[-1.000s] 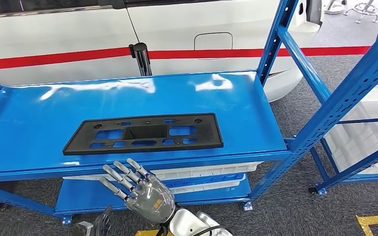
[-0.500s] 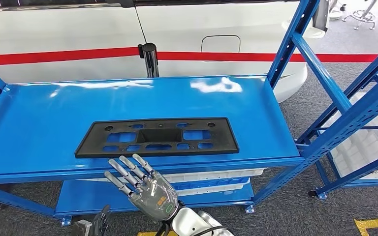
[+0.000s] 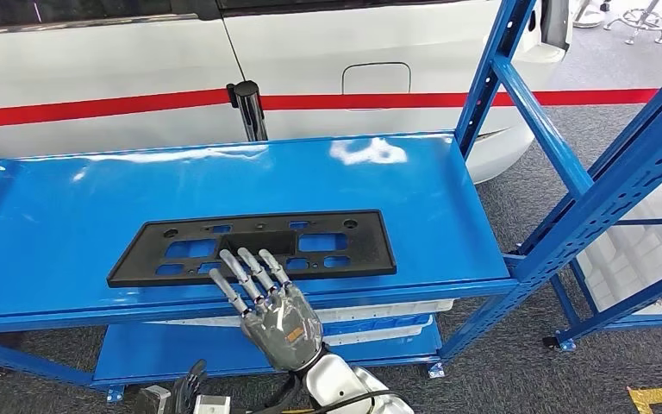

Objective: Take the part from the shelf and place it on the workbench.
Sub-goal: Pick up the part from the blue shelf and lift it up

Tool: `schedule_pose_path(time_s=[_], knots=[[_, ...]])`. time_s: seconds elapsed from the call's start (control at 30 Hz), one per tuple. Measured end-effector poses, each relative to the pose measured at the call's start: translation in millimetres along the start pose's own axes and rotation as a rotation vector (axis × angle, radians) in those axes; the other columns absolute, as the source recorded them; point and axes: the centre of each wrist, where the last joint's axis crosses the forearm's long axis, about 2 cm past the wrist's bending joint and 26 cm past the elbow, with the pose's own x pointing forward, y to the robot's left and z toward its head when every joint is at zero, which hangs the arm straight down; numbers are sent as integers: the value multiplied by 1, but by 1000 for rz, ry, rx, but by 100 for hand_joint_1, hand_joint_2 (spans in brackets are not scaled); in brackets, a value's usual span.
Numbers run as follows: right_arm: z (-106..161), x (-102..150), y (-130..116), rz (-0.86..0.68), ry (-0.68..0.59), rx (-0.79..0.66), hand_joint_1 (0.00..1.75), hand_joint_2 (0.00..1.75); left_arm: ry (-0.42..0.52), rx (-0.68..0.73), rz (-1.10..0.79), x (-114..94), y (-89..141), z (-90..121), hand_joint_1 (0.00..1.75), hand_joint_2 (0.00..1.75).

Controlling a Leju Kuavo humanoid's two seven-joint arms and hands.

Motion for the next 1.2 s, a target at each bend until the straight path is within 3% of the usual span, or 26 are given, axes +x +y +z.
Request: schedule_pose_path(time_s=[0.47, 0.6, 0.73, 0.77, 0.8, 0.87, 0.9, 0.97, 1.2], knots=[[-5, -11, 14, 79, 55, 48, 0, 175, -3, -34, 8, 2, -6, -9, 0, 0], [-4, -12, 20, 101, 73, 85, 14, 175, -3, -28, 13, 2, -6, -9, 0, 0], [-7, -14, 26, 149, 141, 143, 14, 175, -7, -20, 10, 3, -6, -9, 0, 0], [-8, -15, 27, 163, 158, 155, 34, 175, -10, -18, 10, 3, -6, -9, 0, 0], [-9, -15, 28, 176, 168, 164, 64, 175, -13, -16, 10, 4, -6, -9, 0, 0], [-11, -17, 29, 196, 173, 177, 136, 175, -19, -15, 11, 5, -5, -9, 0, 0], [-11, -17, 30, 205, 176, 186, 154, 175, -20, -14, 12, 5, -5, -9, 0, 0], [-11, -18, 32, 222, 187, 209, 165, 175, -23, -15, 15, 5, -5, -9, 0, 0], [-6, -22, 38, 252, 210, 249, 164, 175, -29, -18, 18, 6, -6, -8, 0, 0]])
